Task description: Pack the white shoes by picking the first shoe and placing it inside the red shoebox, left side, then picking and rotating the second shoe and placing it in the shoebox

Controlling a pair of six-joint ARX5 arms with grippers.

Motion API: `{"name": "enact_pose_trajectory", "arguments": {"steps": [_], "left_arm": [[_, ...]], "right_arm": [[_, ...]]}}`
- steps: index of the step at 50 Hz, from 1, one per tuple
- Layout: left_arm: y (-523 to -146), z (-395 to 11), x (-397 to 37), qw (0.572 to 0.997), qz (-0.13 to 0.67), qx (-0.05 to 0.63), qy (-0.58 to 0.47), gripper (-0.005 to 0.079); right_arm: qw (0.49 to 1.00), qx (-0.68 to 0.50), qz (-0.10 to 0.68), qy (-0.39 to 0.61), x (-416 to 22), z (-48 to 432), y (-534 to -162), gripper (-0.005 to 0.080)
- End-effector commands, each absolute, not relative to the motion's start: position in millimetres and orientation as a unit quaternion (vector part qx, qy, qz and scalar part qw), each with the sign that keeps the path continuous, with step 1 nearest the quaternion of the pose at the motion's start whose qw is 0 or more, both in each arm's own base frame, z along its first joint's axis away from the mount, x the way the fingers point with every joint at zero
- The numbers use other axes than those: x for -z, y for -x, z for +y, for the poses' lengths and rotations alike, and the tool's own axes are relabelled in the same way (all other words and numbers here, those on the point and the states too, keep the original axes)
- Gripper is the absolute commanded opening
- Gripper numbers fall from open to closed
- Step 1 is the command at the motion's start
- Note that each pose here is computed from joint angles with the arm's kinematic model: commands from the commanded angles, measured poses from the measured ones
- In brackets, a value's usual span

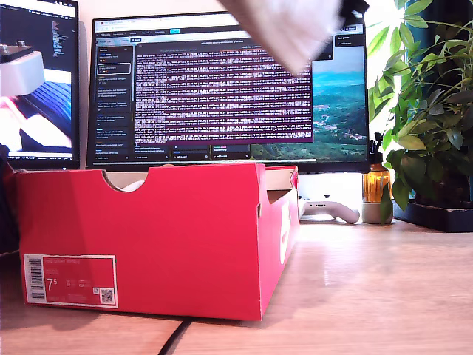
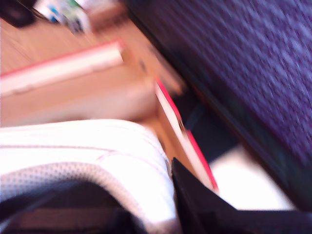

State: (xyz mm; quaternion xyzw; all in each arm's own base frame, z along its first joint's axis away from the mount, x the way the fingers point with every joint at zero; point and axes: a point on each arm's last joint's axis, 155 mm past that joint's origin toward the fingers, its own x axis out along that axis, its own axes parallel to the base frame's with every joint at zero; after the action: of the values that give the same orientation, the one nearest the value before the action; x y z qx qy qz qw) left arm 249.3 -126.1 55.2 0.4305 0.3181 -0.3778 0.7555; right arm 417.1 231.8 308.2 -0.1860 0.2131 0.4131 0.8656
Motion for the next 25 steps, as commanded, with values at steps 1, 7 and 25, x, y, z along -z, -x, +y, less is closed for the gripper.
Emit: {"name": "enact_pose_trajectory", "arguments": {"steps": [1, 7, 25], "left_arm": [[-250.1, -129.3, -57.3, 0.757, 0.315, 0.381, -0.426, -0.0019], [-250.1, -129.3, -57.3, 0.757, 0.315, 0.381, -0.426, -0.0019], [-250.1, -129.3, -57.3, 0.757, 0.315, 0.381, -0.426, -0.0019]], "right_arm": [[0.873, -0.412, 0.186, 0.185, -324.0, 241.0, -421.5, -0.0011], [0.878, -0.396, 0.181, 0.2, -320.1, 249.0, -429.9, -0.0011], [0.856, -0.395, 0.219, 0.252, -262.6, 269.7, -447.5, -0.0011]]}}
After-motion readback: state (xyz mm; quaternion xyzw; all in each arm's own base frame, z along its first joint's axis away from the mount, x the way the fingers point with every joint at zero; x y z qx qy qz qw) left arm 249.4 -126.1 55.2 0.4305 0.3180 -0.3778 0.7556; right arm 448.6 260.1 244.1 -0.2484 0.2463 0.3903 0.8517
